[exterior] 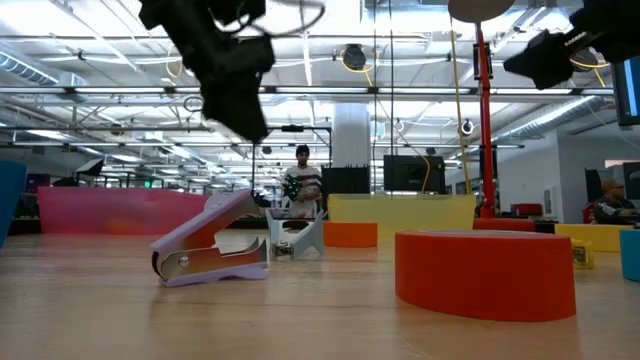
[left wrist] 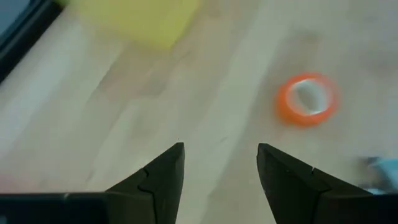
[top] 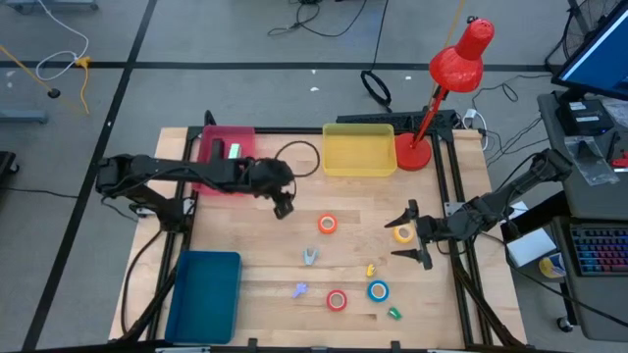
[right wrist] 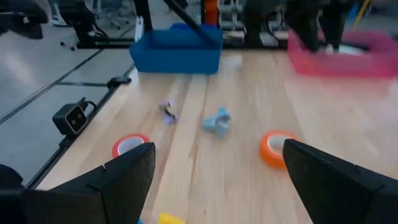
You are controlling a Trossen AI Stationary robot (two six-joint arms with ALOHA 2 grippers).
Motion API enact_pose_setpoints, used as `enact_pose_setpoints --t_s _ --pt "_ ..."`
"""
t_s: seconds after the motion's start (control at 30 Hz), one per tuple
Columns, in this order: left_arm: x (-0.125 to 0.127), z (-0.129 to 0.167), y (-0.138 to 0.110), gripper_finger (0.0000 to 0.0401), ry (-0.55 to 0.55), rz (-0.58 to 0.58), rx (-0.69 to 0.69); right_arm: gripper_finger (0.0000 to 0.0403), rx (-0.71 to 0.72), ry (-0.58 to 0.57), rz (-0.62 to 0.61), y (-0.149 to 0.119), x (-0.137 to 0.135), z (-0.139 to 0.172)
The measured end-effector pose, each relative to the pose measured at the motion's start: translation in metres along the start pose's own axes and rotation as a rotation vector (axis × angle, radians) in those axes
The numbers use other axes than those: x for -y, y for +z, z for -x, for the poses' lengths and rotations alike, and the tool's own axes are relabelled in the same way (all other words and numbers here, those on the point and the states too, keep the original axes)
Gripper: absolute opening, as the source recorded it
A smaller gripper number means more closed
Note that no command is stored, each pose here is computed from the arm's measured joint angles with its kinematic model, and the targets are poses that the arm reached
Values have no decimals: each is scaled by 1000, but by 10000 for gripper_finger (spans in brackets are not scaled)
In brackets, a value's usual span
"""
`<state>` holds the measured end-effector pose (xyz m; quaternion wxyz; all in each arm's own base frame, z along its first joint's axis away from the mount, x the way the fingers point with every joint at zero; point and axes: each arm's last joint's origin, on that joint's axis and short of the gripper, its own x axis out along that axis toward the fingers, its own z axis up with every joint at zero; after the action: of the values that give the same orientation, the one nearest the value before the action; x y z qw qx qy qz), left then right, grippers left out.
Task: Pick and place Stapler, Stapler remover, tape
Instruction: Put the yellow stapler into the pink bin
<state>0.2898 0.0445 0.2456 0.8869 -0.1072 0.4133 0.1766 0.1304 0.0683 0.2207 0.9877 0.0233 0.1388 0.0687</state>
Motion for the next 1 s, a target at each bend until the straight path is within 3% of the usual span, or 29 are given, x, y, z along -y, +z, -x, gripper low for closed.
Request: enact_pose_setpoints --t_s 0.17,0.5,0.67,0.8,1.0 --pt "26 2 5 202 -112 -82 137 339 51 4 73 5 -5 -10" --pt "53 -10 -22 202 -242 -88 251 339 -114 -122 150 -19 -10 -39" --pt "57 -12 -32 202 -248 -76 223 339 -219 -146 73 -36 -12 -51" --pt "61 -11 -32 202 -258 -83 230 339 -354 -89 -41 -53 -15 -57" --pt "61 -10 -31 202 -263 -81 248 339 -528 -53 -42 -64 -19 -68"
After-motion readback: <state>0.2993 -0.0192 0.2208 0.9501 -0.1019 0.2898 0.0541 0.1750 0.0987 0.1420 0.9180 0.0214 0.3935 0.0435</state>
